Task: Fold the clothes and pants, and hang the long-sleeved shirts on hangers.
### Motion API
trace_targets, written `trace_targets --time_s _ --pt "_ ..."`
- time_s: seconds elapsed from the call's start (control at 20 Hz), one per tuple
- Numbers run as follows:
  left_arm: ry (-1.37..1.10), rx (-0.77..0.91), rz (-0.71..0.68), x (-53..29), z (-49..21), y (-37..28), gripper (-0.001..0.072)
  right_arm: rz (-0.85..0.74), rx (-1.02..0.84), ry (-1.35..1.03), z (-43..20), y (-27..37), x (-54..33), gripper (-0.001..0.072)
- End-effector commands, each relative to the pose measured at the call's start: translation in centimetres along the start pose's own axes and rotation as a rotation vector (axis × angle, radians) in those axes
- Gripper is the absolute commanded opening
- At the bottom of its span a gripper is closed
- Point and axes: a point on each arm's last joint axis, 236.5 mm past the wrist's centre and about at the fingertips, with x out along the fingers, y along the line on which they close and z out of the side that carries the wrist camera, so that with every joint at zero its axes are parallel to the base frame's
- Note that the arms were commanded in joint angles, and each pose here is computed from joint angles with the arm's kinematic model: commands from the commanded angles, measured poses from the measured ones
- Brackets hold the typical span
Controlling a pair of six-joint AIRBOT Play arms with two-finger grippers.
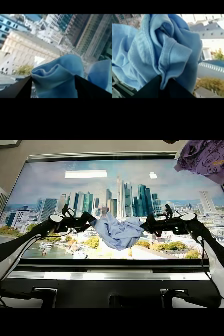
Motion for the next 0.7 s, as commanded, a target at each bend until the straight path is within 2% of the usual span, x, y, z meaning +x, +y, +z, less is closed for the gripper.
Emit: trace_targets --time_s 0.0,0.15,0.3,0.5,0.65 --pt "-0.007 -0.007 -0.037 1.3 0.3 -2.0 0.0008 -0.001 -0.015 0.01 -0.4 0.2 -0.2 0.0036" --pt "-0.028 0.081 -0.099 -0.4 1.8 -5.2 0.0019 -0.031 -0.089 -0.079 1.1 1.0 -1.8 0.0034" --pt "-0.12 0.175 -0.137 -5.2 4.8 -7.8 0.0016 -0.07 -0.275 -0.233 4.1 5.0 -6.1 0.0034" --pt "-0.339 0.346 -0.165 -17.8 9.7 -12.2 0.0016 -0.156 -0.571 -0.531 7.5 14.2 -17.1 0.0034" --pt "-0.578 0.546 -0.176 -30.6 10.5 -17.4 0.0016 -0.163 -0.773 -0.789 5.8 22.7 -27.3 0.0034"
